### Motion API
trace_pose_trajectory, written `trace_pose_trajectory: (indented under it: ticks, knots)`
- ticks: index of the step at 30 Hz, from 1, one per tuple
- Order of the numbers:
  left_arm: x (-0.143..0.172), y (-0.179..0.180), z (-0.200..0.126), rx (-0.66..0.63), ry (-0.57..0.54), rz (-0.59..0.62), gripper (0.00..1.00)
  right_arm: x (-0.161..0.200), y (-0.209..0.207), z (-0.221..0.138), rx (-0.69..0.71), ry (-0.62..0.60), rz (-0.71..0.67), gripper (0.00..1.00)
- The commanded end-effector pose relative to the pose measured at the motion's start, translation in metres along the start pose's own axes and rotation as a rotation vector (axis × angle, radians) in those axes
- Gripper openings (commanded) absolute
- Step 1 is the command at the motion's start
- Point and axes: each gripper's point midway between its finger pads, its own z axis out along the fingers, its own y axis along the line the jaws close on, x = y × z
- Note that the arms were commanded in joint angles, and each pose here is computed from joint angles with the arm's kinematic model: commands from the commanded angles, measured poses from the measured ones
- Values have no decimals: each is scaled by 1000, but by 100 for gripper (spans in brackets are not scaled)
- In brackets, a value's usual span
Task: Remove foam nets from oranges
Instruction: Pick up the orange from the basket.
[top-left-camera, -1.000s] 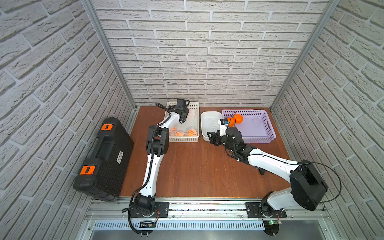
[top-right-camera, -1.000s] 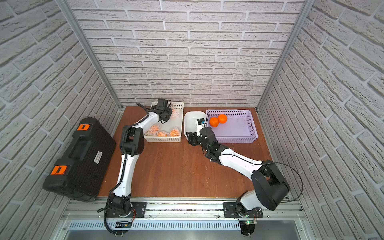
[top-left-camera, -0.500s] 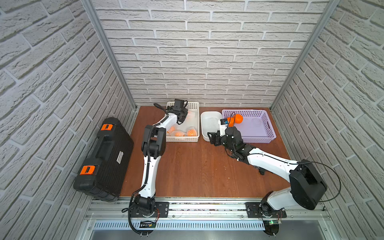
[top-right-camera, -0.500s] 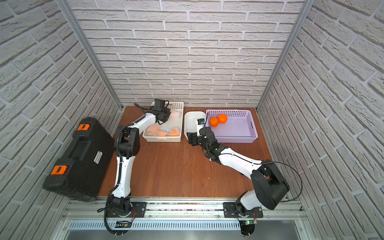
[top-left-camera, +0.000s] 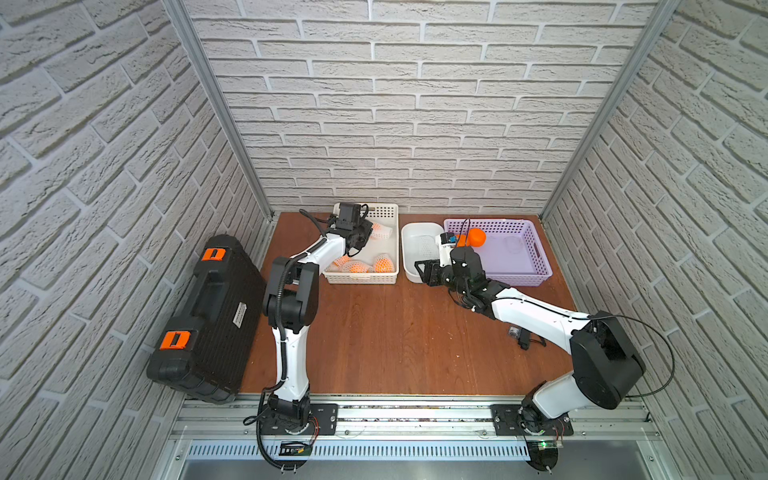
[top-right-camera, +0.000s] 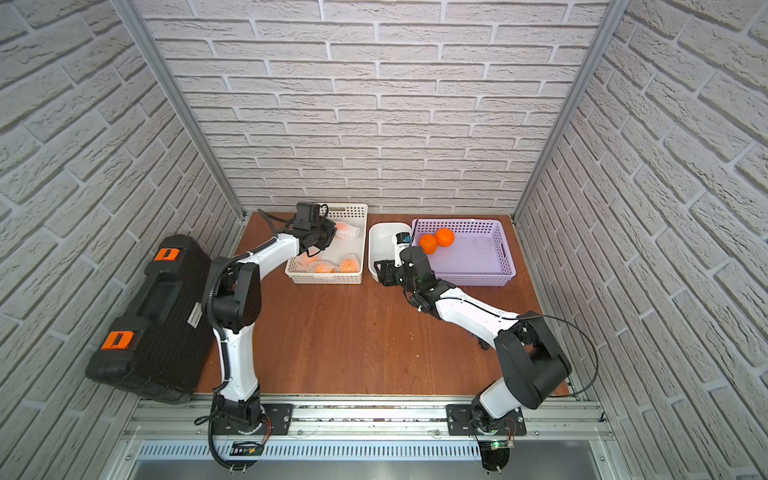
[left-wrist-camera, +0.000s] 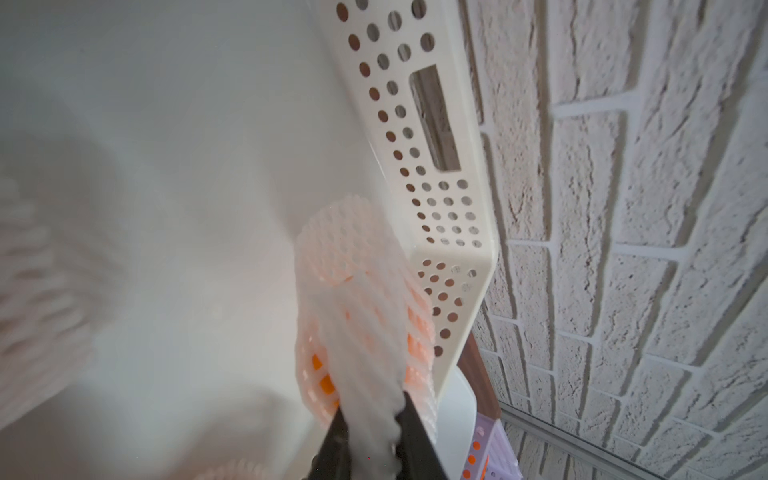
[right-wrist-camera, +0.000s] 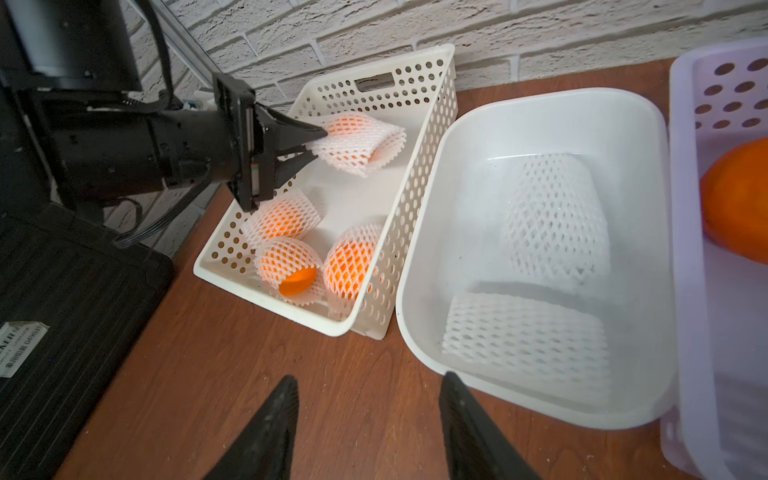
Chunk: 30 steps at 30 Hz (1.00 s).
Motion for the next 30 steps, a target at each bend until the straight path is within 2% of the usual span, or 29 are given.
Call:
trace_pose_trajectory:
  ticks: [1,6,10,13,25,30]
  knots:
    - [7,-26,-31,108,15,22,19,-18,18,3,-142,5,105,43]
    - [34,-25,-63,158,45,4,19,-17,32,19,-234,54,152,24]
    - [51,-35,-90,196,45,30,19,-14,43,29,-302,88,191,17]
    - [60,-41,-106,217,44,51,19,-17,52,27,-357,80,211,8]
    - [85,-41,-140,266,75,87,19,-28,59,-8,-401,-11,206,8]
    - [93,-42,-149,280,90,107,19,-24,56,-15,-383,-8,207,10]
